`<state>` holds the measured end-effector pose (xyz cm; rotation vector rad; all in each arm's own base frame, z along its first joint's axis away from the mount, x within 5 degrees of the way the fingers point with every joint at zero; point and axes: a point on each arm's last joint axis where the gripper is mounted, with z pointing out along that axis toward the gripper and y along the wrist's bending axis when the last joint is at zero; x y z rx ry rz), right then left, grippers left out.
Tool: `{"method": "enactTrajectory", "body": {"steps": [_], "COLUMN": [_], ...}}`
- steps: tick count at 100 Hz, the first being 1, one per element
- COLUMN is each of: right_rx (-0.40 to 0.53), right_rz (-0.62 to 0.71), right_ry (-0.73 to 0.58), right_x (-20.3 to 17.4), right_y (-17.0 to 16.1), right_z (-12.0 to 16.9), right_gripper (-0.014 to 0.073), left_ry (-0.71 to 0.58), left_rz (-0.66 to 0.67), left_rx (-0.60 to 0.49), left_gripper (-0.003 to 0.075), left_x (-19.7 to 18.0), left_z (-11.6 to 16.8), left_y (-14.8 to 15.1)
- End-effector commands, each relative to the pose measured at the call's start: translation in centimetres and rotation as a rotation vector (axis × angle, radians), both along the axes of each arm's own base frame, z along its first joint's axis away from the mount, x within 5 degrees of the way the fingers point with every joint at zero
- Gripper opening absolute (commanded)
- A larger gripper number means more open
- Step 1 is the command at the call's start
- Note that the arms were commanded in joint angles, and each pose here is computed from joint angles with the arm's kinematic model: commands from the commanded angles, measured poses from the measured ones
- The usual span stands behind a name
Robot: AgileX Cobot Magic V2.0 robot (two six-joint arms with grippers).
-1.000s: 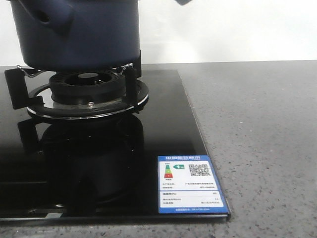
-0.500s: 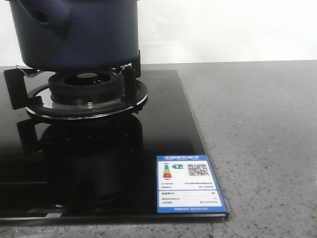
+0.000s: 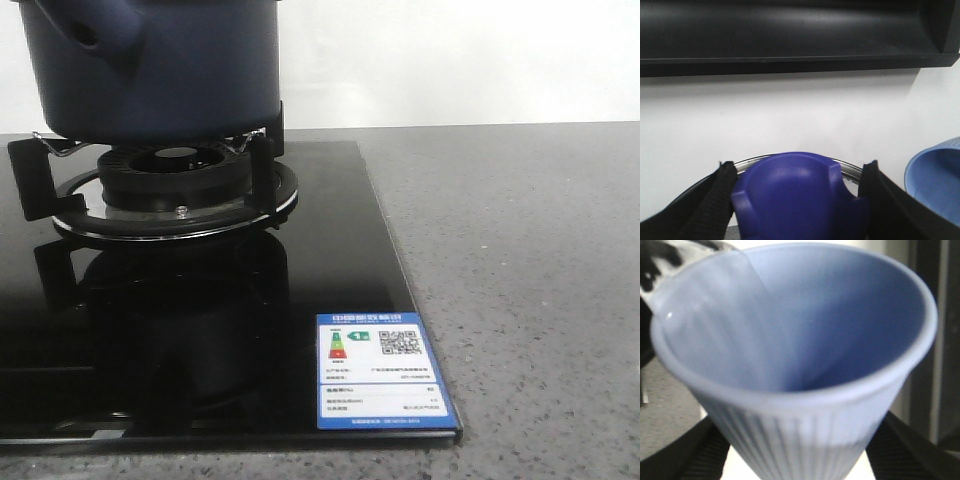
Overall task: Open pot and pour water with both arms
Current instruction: 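Tilt the cup over the pot with the right gripper to pour water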
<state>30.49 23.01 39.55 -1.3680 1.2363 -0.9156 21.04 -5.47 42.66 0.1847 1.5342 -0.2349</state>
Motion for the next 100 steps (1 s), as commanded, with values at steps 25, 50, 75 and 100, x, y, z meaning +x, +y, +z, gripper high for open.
{"method": "enactTrajectory", "body": {"steps": [25, 50, 75, 100], "right_rx": [-0.118, -0.18, -0.245, -0.268], "right_rz": [0.023, 0.034, 0.048, 0.056], "right_ry": [-0.239, -0.299, -0.362, -0.383], "right_x": [-1.0, -1.0, -1.1, -1.1], "right_y": [-0.8, -0.8, -0.6, -0.5], "right_z": [4.3, 4.7, 5.1, 5.3], "right_gripper": [0.0315, 0.0315, 0.0315, 0.0315], "left_ry": [-0.145, -0.145, -0.145, -0.145], "left_rz": [0.039, 0.039, 0.039, 0.039], "left_rx": [-0.043, -0.043, -0.043, -0.043], "left_gripper": [0.0414, 0.0414, 0.0414, 0.0414], "left_x": [-0.9, -0.9, -0.9, -0.9], "left_z": [2.7, 2.7, 2.7, 2.7], "left_y": [0.6, 0.6, 0.6, 0.6]}}
